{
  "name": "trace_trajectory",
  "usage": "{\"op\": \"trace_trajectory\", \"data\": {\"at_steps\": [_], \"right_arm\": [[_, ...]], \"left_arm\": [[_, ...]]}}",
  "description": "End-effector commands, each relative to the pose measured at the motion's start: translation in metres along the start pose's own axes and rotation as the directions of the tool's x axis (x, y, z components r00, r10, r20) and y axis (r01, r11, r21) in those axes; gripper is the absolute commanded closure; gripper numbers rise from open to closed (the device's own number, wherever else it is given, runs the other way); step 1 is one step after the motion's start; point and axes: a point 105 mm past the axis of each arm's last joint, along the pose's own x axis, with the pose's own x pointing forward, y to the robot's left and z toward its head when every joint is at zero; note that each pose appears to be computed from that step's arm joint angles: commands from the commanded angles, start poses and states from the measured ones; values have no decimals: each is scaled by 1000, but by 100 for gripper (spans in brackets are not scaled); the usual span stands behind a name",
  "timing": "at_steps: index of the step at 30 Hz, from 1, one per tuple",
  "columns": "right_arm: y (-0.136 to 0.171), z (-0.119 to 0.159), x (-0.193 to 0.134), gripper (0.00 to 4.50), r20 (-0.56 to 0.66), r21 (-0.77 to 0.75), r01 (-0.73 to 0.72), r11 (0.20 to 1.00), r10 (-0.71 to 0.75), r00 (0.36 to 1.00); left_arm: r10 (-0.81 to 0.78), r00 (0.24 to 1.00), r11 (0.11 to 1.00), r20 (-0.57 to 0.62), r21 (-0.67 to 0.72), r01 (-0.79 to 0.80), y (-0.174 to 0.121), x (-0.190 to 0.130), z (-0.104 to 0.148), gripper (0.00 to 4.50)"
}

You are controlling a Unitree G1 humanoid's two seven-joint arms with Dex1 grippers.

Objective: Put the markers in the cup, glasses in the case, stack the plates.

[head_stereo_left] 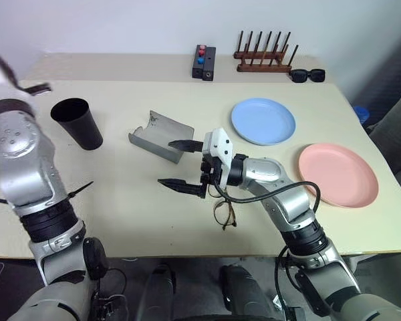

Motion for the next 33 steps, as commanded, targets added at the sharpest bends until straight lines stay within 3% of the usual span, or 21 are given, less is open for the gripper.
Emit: {"op": "trace_trajectory", "data": {"at_steps": [1, 13, 20, 32, 33], "right_arm": [[-6, 15, 5, 0, 51, -52, 26, 998, -23, 998], [-20, 23, -1, 0, 106, -32, 160, 987, -156, 982], [-33, 35, -4, 0, 178, 33, 229, 973, -231, 957], [-32, 34, -1, 0, 177, 38, 218, 975, -221, 959], [-32, 34, -1, 0, 176, 39, 217, 975, -220, 959]], "left_arm": [[-62, 997, 998, 43, 18, 62, -17, 12, 2, 439], [-53, 998, 995, -37, 84, 56, -17, 22, -50, 439], [-32, 998, 997, -54, 67, 35, -16, 9, -61, 439], [-31, 996, 998, -81, 43, 34, -17, -3, -71, 439], [-30, 996, 999, -82, 41, 34, -18, -3, -71, 359]]}}
